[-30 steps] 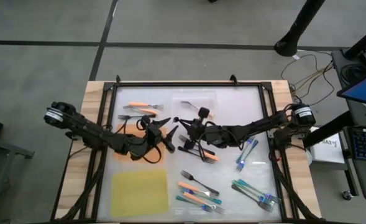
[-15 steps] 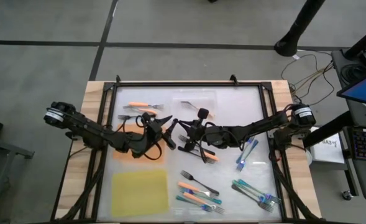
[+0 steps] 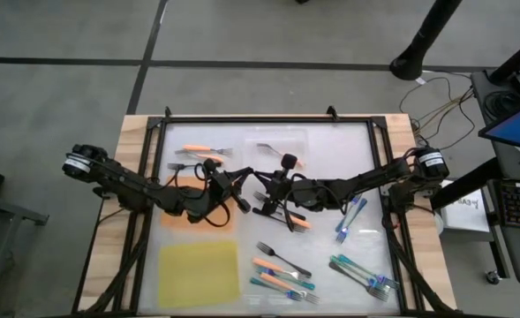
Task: Sort silverware by color (type)
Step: Put the black fork into the yellow bin
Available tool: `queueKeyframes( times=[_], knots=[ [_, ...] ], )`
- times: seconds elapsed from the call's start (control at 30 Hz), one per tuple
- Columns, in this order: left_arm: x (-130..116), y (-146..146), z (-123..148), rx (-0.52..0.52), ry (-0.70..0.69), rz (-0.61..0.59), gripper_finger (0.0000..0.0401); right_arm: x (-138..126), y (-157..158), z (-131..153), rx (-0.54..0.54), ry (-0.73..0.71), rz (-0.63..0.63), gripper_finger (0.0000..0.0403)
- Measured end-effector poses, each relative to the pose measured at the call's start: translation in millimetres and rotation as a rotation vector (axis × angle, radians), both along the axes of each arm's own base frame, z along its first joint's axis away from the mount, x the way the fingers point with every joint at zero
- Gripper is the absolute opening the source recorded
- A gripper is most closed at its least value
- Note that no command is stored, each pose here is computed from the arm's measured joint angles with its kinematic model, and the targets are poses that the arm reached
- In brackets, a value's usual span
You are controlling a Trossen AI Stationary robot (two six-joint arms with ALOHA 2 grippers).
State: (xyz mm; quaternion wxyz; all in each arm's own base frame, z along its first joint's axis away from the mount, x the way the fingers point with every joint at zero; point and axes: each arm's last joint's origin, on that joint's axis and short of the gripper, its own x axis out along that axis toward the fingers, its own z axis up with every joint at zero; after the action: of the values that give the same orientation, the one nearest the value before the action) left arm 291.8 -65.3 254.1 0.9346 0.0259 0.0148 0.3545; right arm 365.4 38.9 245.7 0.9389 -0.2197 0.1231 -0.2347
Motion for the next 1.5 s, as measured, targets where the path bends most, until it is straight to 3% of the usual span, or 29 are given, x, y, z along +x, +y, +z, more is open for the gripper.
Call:
queueKeyframes(
  times=[0.17,0.37,0.47,0.6,0.8,1.1,1.37,1.5],
  knots=[
    [-2,0,3,0.006,-0.001,-0.004,0.0000,-4,-1,7,0.010,-0.020,-0.041,0.0036],
    [-6,2,9,0.029,0.009,0.015,0.0000,-16,-2,19,0.030,0.001,-0.054,0.0095],
    [-10,4,13,0.034,0.019,0.057,0.0000,-27,-3,26,0.108,0.015,-0.068,0.0122],
    [-19,1,16,0.030,0.043,0.077,0.0000,-48,-5,32,0.296,0.037,-0.111,0.0144],
    [-38,-22,27,-0.035,-0.011,-0.024,0.0000,-81,-6,35,0.506,0.082,-0.224,0.0142],
    [-85,-87,41,-0.147,-0.109,-0.281,0.0000,-92,14,30,0.565,0.136,-0.214,0.0123],
    [-153,-141,39,-0.244,-0.178,-0.246,0.0000,-86,32,14,0.617,0.153,-0.212,0.0121],
    [-157,-157,24,-0.302,-0.209,-0.285,0.0000,-80,40,0,0.654,0.165,-0.236,0.0121]
  ],
)
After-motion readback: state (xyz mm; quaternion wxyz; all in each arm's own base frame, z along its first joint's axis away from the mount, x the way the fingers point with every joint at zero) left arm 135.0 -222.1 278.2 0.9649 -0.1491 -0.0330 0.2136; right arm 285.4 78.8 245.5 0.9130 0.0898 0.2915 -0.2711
